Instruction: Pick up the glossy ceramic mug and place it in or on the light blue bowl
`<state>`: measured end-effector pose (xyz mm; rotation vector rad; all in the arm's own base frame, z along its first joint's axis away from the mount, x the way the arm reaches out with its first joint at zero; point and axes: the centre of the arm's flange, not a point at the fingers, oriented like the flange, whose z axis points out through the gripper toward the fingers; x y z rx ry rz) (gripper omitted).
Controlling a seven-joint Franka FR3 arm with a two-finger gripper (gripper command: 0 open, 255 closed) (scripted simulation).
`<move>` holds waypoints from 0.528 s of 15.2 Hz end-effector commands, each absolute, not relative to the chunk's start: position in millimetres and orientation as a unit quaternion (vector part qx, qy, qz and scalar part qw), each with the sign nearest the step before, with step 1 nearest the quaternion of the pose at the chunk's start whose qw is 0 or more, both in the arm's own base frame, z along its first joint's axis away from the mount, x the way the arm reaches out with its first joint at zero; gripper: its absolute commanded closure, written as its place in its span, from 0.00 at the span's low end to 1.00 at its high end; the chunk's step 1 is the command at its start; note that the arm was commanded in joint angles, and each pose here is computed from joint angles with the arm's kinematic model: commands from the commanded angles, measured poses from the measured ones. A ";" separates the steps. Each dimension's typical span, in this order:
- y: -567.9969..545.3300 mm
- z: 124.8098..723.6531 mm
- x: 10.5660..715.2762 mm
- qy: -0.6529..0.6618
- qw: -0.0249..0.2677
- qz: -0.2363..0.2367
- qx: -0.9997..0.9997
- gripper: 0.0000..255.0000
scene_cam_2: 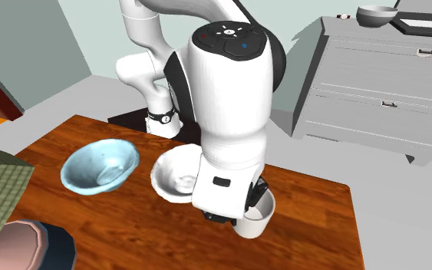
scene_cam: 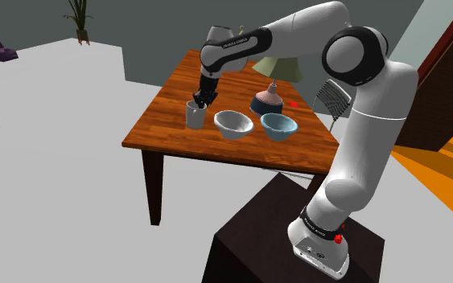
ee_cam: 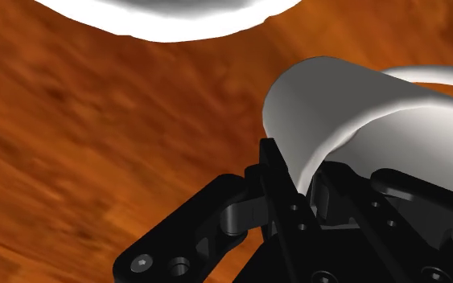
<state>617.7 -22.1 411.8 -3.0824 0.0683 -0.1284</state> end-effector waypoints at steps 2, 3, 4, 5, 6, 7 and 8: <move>-22.1 426.7 617.8 0.022 0.028 -0.042 -0.998 1.00; -22.1 432.0 617.8 0.022 0.028 -0.042 -0.998 1.00; -22.1 437.3 617.8 0.022 0.028 -0.042 -0.998 1.00; -22.1 442.5 617.8 0.022 0.028 -0.042 -0.998 1.00; -22.1 447.8 617.8 0.022 0.028 -0.042 -0.998 1.00; -22.1 453.1 617.8 0.022 0.028 -0.042 -0.998 1.00; -22.1 458.4 617.8 0.022 0.028 -0.042 -0.998 1.00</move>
